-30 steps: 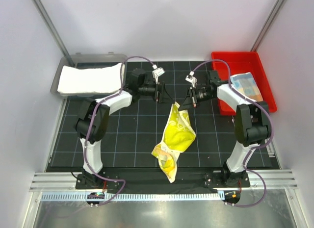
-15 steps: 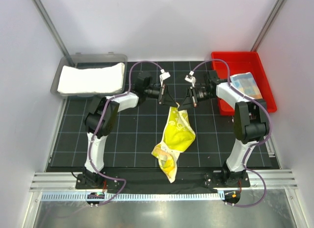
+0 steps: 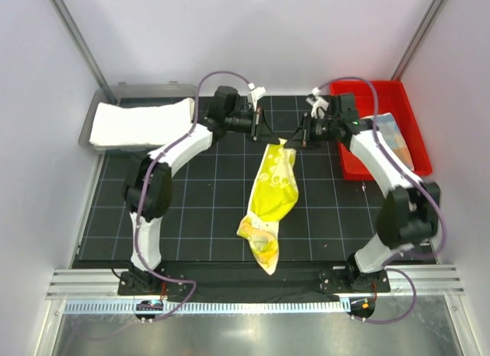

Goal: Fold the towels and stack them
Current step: Flatten out the crumpled towel

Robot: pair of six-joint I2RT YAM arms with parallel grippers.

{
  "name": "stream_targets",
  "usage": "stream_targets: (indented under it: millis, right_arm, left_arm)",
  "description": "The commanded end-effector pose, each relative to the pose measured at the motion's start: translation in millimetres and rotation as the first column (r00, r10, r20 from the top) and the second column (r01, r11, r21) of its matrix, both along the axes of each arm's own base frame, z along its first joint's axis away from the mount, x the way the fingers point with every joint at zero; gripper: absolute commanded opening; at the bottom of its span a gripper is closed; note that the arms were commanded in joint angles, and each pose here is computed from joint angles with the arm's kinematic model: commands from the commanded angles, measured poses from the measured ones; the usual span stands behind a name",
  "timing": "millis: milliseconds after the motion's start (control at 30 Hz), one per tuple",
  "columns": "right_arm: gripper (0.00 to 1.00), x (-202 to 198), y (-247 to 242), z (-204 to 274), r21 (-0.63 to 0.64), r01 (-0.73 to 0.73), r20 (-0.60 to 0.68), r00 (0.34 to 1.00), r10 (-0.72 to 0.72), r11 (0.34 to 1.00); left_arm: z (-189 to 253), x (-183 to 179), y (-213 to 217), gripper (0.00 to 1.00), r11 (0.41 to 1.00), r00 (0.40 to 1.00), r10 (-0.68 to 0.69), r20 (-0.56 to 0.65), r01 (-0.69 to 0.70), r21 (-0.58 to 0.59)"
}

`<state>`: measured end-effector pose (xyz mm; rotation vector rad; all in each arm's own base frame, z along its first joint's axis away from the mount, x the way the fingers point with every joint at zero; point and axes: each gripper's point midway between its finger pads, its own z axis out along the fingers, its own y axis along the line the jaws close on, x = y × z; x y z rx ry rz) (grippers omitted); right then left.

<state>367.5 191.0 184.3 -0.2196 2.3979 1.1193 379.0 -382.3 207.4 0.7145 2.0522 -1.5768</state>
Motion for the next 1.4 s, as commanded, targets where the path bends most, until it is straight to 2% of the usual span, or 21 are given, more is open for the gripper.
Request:
stream_targets:
  millis: [0,33,100,167,233,300,333,367,400,467,500,533,600,700,800,833,933,967,1067,1267,1367]
  right_arm:
    - [0.01,1.0,-56.7,46.5,-0.112,0.426,0.087,0.904,-0.418,0.898]
    - [0.01,-10.8,-60.0,79.2,-0.068,0.464,0.188,0.875,-0.446,0.883]
    - [0.01,-28.3,-63.8,93.4,-0.038,0.508,0.234,0.842,-0.487,0.860]
    - [0.01,-49.4,-53.6,120.3,0.037,0.499,0.341,0.808,-0.480,0.866]
    - [0.01,-67.1,-35.2,124.6,0.066,0.472,0.353,0.813,-0.463,0.879]
    - [0.01,-84.4,-28.2,105.1,0.057,0.478,0.317,0.824,-0.470,0.876]
    - [0.01,-91.3,-23.3,94.0,0.059,0.477,0.294,0.831,-0.471,0.877]
    - [0.01,-108.6,-12.8,57.3,0.025,0.452,0.239,0.863,-0.444,0.892]
    - [0.09,-112.0,-7.1,43.8,0.042,0.465,0.198,0.864,-0.463,0.884]
    - [0.20,-127.3,-5.8,-6.9,-0.045,0.466,0.125,0.880,-0.458,0.883]
    - [0.26,-124.7,-15.2,-24.9,-0.109,0.507,0.116,0.861,-0.495,0.855]
    - [0.29,-124.7,-19.2,-32.6,-0.140,0.521,0.107,0.853,-0.511,0.842]
    - [0.36,-117.1,-26.4,-36.4,-0.206,0.541,0.130,0.841,-0.525,0.815]
    - [0.45,-111.4,-23.5,-24.3,-0.276,0.455,0.194,0.889,-0.414,0.847]
    - [0.53,-125.8,-8.1,-37.0,-0.359,0.230,0.158,0.970,-0.184,0.905]
    - [0.54,-137.1,-2.5,-49.0,-0.368,0.157,0.113,0.986,-0.124,0.916]
    - [0.53,-158.2,16.2,-65.4,-0.425,0.048,0.150,0.989,0.018,0.904]
    - [0.53,-164.6,18.1,-72.8,-0.452,0.029,0.143,0.989,0.041,0.891]
    - [0.52,-173.8,21.0,-91.2,-0.487,-0.007,0.091,0.994,0.058,0.873]
    - [0.53,-188.0,24.8,-122.2,-0.466,-0.044,0.000,0.999,0.050,0.884]
    - [0.53,-188.4,33.0,-124.8,-0.425,-0.054,0.002,0.998,0.061,0.904]
  left_arm:
    - [86.5,-9.6,26.1,0.00,0.993,0.981,0.105,0.164,-0.111,0.030]
    - [100.0,-18.7,28.7,0.00,0.992,0.976,0.117,0.183,-0.123,0.020]
    - [94.6,-26.9,30.1,0.00,0.985,0.973,0.153,0.175,-0.164,0.048]
    - [97.4,-40.0,33.6,0.00,0.982,0.967,0.171,0.188,-0.184,0.053]
    - [101.8,-50.7,37.3,0.00,0.974,0.956,0.202,0.215,-0.220,0.061]
    - [64.2,-58.5,49.6,0.00,0.950,0.951,0.255,0.173,-0.280,0.139]
    - [60.9,-70.9,57.1,0.00,0.942,0.945,0.273,0.181,-0.301,0.150]
    - [45.2,-71.9,66.0,0.00,0.918,0.932,0.317,0.175,-0.348,0.188]
    - [-3.3,-74.7,88.9,0.00,0.852,0.903,0.404,0.149,-0.431,0.297]
    - [-16.6,-81.5,103.3,0.00,0.813,0.862,0.490,0.132,-0.506,0.287]
    - [-60.5,-97.6,117.1,0.00,0.783,0.853,0.514,0.084,-0.507,0.361]
    - [-65.3,-96.2,118.5,0.00,0.775,0.838,0.539,0.085,-0.533,0.339]
    - [-93.4,-108.4,130.3,0.00,0.745,0.817,0.575,0.051,-0.548,0.380]
    - [-109.3,-112.5,128.9,0.00,0.750,0.825,0.564,0.024,-0.524,0.404]
    - [-116.5,-110.9,128.3,0.00,0.741,0.820,0.572,0.010,-0.522,0.423]
    - [-115.4,-106.5,129.2,0.00,0.730,0.810,0.586,0.019,-0.538,0.421]
    - [-117.1,-90.9,131.1,0.00,0.713,0.784,0.620,-0.002,-0.563,0.418]
    - [-109.2,-85.0,125.3,0.00,0.731,0.792,0.610,-0.015,-0.556,0.396]
    - [-111.2,-69.7,125.1,0.00,0.728,0.793,0.609,-0.015,-0.551,0.408]
    - [-124.0,-62.6,135.5,0.00,0.721,0.784,0.619,-0.044,-0.546,0.426]
    - [-126.4,-63.4,134.5,0.00,0.726,0.787,0.615,-0.051,-0.539,0.427]
